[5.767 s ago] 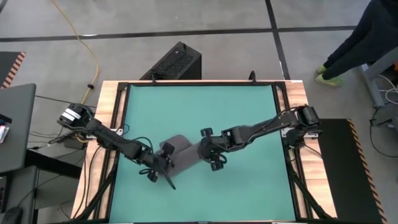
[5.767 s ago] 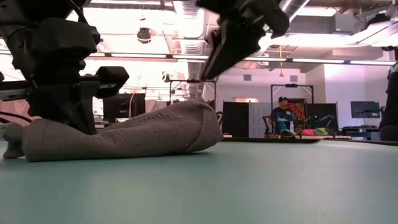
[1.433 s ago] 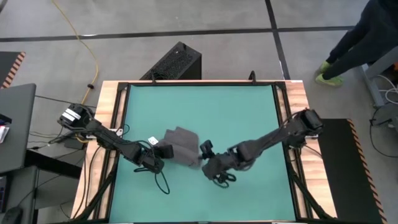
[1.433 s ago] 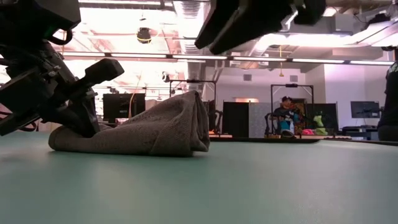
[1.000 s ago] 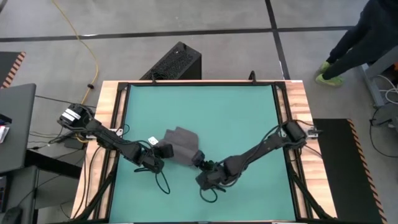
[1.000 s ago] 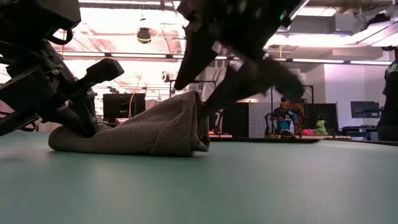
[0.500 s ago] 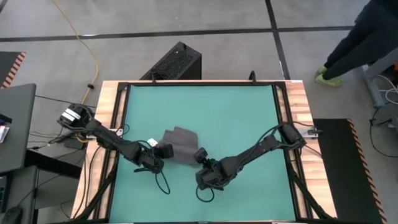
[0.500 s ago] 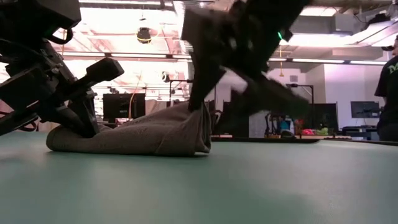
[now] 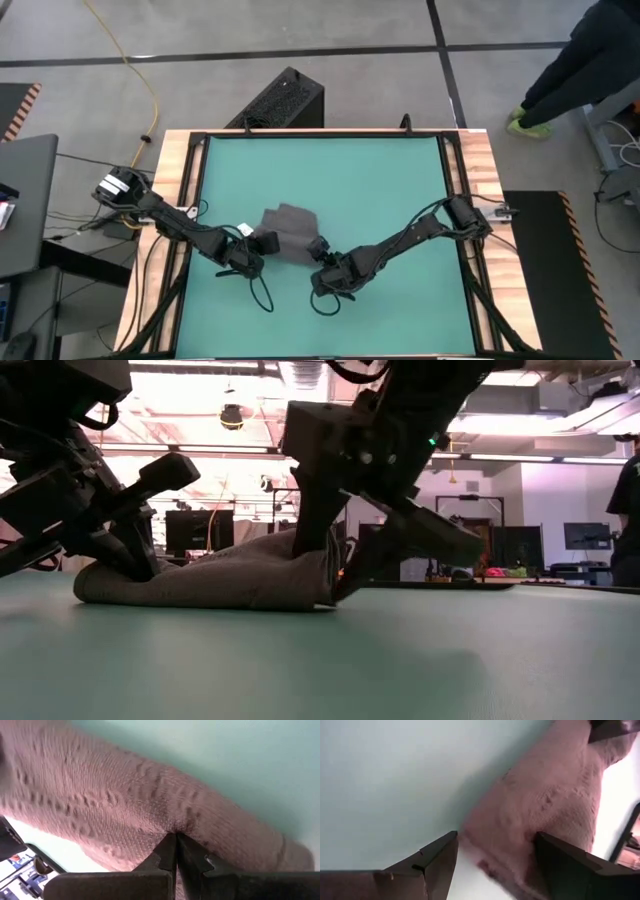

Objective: Roll towel into tight, uniform cylinder
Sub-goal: Roll the gray towel

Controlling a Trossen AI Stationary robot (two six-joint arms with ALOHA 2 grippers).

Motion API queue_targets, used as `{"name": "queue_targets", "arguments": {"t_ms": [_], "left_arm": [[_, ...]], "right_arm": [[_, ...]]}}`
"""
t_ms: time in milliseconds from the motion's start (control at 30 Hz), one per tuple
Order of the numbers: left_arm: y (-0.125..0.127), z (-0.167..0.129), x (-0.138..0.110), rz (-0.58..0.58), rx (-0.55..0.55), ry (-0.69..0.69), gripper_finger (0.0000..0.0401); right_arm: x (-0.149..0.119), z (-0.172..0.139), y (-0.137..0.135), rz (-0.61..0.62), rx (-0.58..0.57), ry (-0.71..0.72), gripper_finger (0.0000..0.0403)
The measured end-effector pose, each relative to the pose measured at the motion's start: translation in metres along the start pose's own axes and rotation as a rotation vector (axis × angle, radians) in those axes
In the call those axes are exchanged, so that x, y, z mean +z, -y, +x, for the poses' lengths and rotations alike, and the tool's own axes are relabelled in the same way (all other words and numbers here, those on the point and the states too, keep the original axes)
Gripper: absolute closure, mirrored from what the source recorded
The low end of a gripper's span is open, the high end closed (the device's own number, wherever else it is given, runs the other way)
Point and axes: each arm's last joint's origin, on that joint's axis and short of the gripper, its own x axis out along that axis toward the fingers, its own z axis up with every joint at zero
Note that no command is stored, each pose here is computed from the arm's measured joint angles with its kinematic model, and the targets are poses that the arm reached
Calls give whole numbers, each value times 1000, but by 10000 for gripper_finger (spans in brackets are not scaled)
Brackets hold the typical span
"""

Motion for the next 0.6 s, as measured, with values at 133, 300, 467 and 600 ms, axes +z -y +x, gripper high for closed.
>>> {"name": "queue_targets", "arguments": {"t_ms": [133, 300, 467, 600], "left_arm": [[0, 0, 0, 5, -5, 8, 401], [0, 0, 0, 6, -9, 15, 401], [0, 0, 1, -12, -13, 20, 401], [0, 0, 1, -29, -21, 41, 401]], "right_arm": [[-5, 10, 8, 31, -19, -1, 111], [-13, 22, 10, 76, -32, -3, 124], [-19, 26, 7, 209, 7, -8, 220], [-19, 26, 7, 299, 9, -12, 359]]}}
